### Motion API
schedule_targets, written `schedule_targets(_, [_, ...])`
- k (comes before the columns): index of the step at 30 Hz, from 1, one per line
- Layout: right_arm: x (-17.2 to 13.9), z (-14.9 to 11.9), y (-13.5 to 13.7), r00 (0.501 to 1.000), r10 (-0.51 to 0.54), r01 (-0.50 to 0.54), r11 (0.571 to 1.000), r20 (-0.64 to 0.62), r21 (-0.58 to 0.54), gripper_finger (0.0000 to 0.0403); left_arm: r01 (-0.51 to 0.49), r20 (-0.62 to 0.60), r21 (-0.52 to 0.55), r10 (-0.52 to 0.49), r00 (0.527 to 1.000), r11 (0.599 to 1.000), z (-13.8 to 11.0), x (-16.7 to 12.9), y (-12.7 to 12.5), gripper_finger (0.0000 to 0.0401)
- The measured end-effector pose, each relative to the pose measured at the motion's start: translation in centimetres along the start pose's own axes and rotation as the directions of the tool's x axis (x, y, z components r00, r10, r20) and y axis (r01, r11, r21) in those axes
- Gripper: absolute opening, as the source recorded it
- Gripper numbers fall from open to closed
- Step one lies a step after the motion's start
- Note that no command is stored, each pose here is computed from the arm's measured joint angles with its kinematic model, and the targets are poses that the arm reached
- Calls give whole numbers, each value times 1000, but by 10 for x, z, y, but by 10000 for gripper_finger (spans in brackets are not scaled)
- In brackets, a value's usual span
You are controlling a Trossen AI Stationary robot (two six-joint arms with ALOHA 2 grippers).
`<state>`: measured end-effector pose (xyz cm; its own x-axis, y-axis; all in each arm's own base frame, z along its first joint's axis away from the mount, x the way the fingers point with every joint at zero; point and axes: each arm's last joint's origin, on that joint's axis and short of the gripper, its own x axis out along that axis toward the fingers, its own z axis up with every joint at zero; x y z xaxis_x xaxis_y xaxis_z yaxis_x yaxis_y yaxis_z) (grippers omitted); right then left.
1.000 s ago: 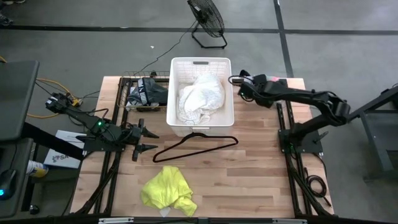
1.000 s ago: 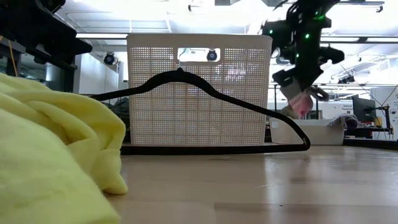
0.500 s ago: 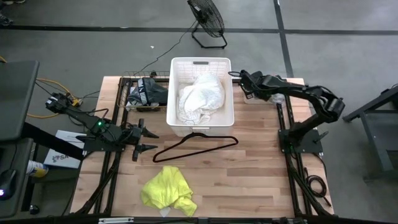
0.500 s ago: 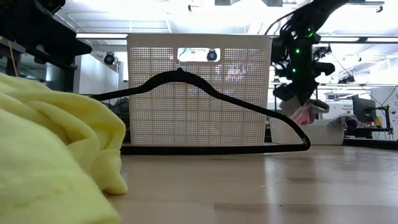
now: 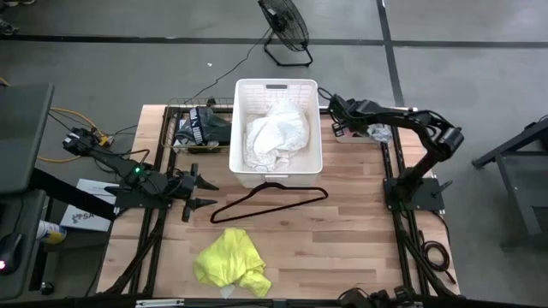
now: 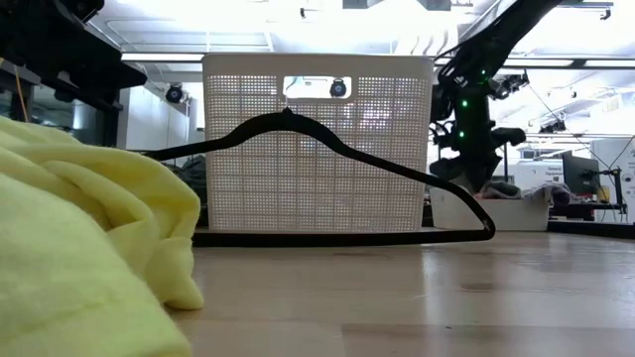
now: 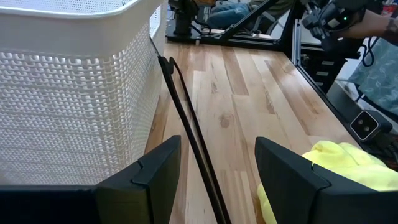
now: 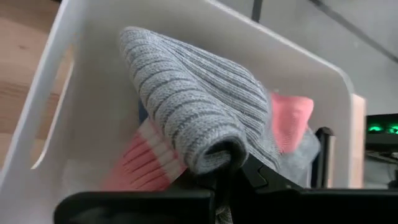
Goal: Pick & Place Cloths
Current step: Put the gray pink sock into the small white bin
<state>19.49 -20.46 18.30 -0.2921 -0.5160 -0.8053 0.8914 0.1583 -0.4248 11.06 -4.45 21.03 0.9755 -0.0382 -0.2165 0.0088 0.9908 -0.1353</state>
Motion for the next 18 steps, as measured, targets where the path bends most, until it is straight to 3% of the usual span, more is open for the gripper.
schedule_targets(13, [31, 2, 6, 992, 56, -56, 998, -113, 10, 5, 0, 0, 0, 0, 1000, 1000, 0, 0, 0, 200])
schedule_targets(18, [38, 4, 8, 981, 127, -126, 992, -147, 16, 5, 0, -1, 0, 0, 1000, 1000, 0, 0, 0, 200])
